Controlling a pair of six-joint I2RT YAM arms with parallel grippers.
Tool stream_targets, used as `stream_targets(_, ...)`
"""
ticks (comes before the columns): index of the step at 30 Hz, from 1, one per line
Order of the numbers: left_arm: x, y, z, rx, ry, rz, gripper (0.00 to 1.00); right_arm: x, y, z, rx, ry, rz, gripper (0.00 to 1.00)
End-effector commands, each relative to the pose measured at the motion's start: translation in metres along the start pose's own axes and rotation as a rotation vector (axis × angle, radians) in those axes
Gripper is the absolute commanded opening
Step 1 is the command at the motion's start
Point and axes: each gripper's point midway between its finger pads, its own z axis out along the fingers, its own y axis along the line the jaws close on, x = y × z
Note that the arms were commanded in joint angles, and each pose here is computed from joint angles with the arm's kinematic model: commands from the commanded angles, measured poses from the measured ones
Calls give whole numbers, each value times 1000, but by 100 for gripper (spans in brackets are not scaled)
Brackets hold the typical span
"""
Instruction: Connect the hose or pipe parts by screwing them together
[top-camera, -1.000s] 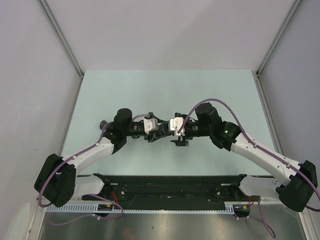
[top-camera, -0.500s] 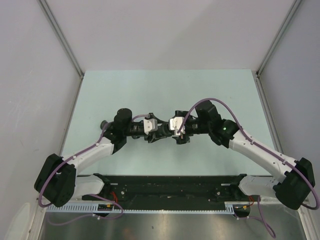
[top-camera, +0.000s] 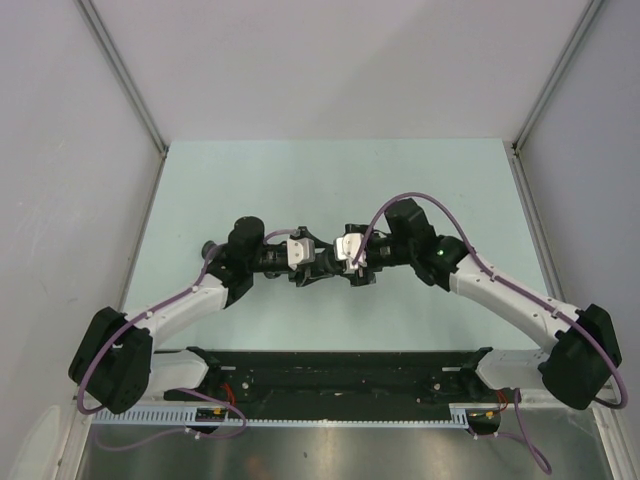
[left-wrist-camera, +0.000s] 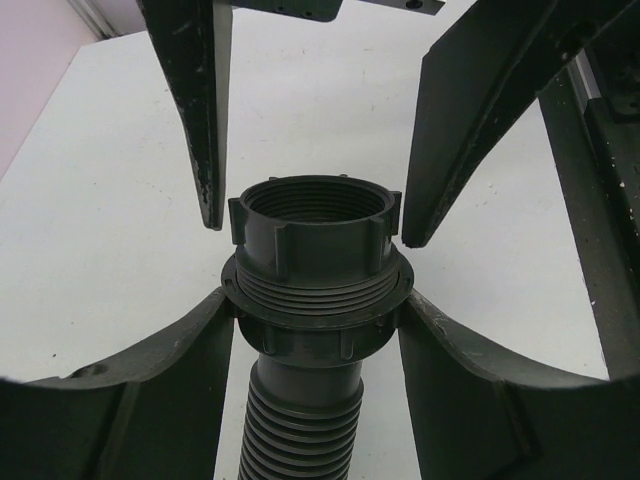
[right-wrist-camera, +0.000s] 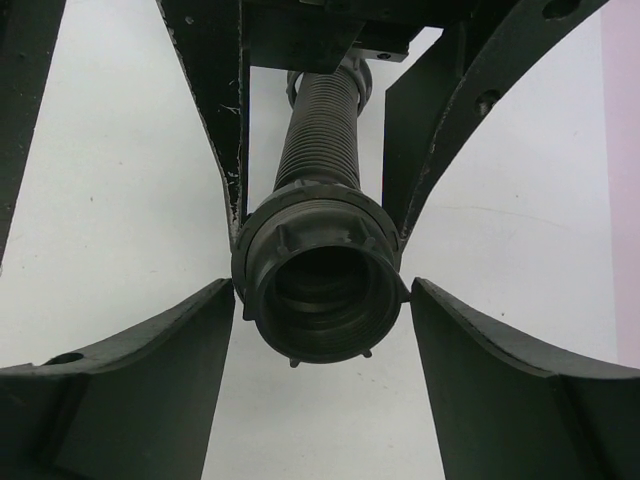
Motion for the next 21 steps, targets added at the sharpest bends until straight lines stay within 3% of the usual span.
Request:
stream_targets(1,-28,8,3,9,-68,89,0,-17,-16,-1,27,-60,-5,72)
stream_targets(4,-29,13,2,-19,-61,107,0,-18,-20,-1,40,-85,93,54)
stream_targets(10,-22,29,5,-107,-17,128,0,-22,-28,9,66,-142,354,29)
stream_targets(17,-15,53,7,-210,21,117,0,-17,-52,28,267,-147,857,26)
stream_targets(18,-14,56,7,-221,23,119,0,-17,-55,28,305,-158,1018,24)
stream_targets(20,-13,60,7,-244,33,125,0,-14,-58,25,349,-161,1173,22)
stream_targets(21,-11,61,7,-248,38,123,0,-9,-65,22,431,-177,1369,22)
